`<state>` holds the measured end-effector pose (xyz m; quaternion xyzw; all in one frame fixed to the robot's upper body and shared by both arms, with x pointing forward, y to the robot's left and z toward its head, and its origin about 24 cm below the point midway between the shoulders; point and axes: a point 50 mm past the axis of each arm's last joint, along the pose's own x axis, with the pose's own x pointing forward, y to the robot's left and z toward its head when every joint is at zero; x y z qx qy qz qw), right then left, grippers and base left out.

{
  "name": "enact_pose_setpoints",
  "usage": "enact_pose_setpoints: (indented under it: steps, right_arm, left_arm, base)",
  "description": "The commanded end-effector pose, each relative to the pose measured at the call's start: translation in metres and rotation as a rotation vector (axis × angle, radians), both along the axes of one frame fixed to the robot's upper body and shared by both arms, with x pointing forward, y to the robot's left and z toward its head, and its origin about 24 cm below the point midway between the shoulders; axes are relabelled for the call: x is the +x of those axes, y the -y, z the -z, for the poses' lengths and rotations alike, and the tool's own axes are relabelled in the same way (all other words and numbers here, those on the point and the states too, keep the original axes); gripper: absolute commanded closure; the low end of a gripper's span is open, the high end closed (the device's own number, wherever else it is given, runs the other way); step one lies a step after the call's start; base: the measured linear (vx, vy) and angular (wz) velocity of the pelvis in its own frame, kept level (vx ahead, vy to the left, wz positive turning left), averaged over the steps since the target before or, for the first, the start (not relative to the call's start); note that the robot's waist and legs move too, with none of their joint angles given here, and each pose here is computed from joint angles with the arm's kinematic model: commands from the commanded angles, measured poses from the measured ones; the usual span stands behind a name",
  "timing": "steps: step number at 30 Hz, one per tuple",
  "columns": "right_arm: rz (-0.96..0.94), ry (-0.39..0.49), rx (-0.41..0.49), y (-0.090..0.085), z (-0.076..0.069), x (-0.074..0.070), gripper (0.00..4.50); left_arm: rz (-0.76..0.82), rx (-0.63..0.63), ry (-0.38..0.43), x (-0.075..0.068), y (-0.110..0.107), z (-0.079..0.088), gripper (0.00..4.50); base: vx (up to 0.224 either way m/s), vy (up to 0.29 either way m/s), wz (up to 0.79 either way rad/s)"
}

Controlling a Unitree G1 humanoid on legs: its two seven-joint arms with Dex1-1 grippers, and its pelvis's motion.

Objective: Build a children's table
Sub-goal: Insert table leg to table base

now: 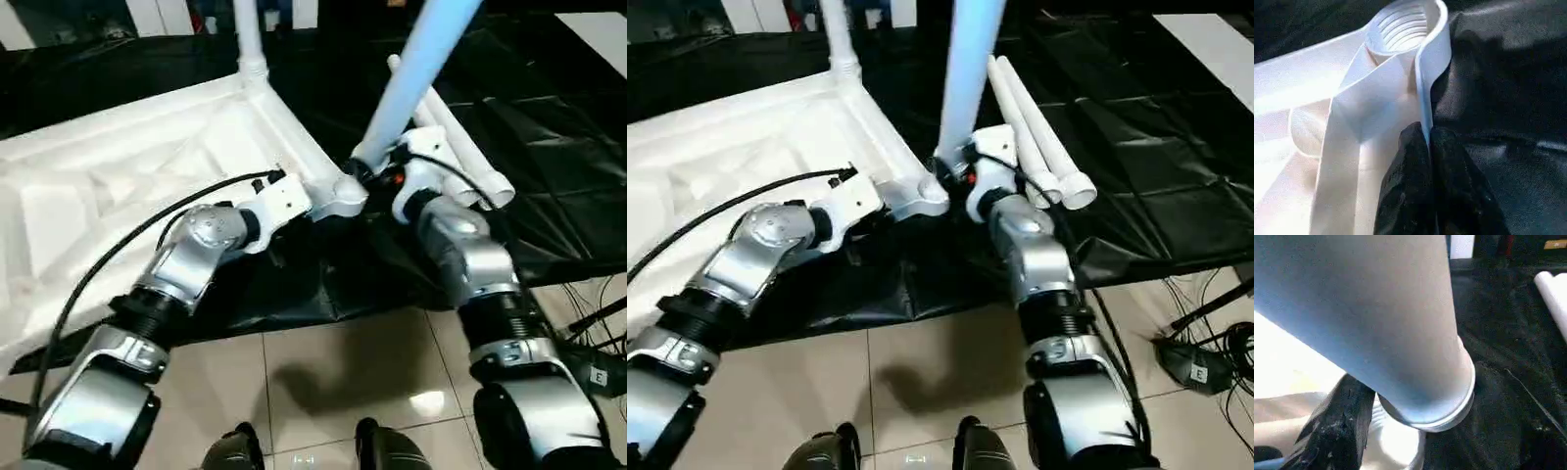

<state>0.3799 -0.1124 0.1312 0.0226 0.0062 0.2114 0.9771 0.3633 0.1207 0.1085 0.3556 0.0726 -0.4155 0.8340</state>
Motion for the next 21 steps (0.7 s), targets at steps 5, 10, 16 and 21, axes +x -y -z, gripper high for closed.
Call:
enact_pose_setpoints:
  steps: [5, 10, 16, 21]
  right_arm:
    - [0.053, 0.032, 0.042, 0.015, -0.017, 0.003, 1.80]
    - [0.071, 0.019, 0.053, 0.020, -0.016, 0.001, 1.80]
    - [0.071, 0.003, 0.063, 0.018, -0.013, -0.001, 1.80]
    - [0.069, -0.013, 0.085, 0.015, -0.012, -0.004, 1.80]
  left_arm:
    - [0.075, 0.118, 0.120, 0.004, -0.010, -0.005, 4.50]
    - [0.074, 0.147, 0.197, 0.013, -0.021, -0.018, 3.82]
    - [0.124, 0.108, 0.329, 0.015, -0.023, -0.038, 3.36]
    - [0.077, 0.024, 0.442, 0.018, -0.036, -0.060, 3.28]
  base:
    - [0.000, 0.000, 0.00]
    - [0.000, 0.000, 0.00]
    - [0.000, 0.000, 0.00]
    - [0.000, 0.000, 0.00]
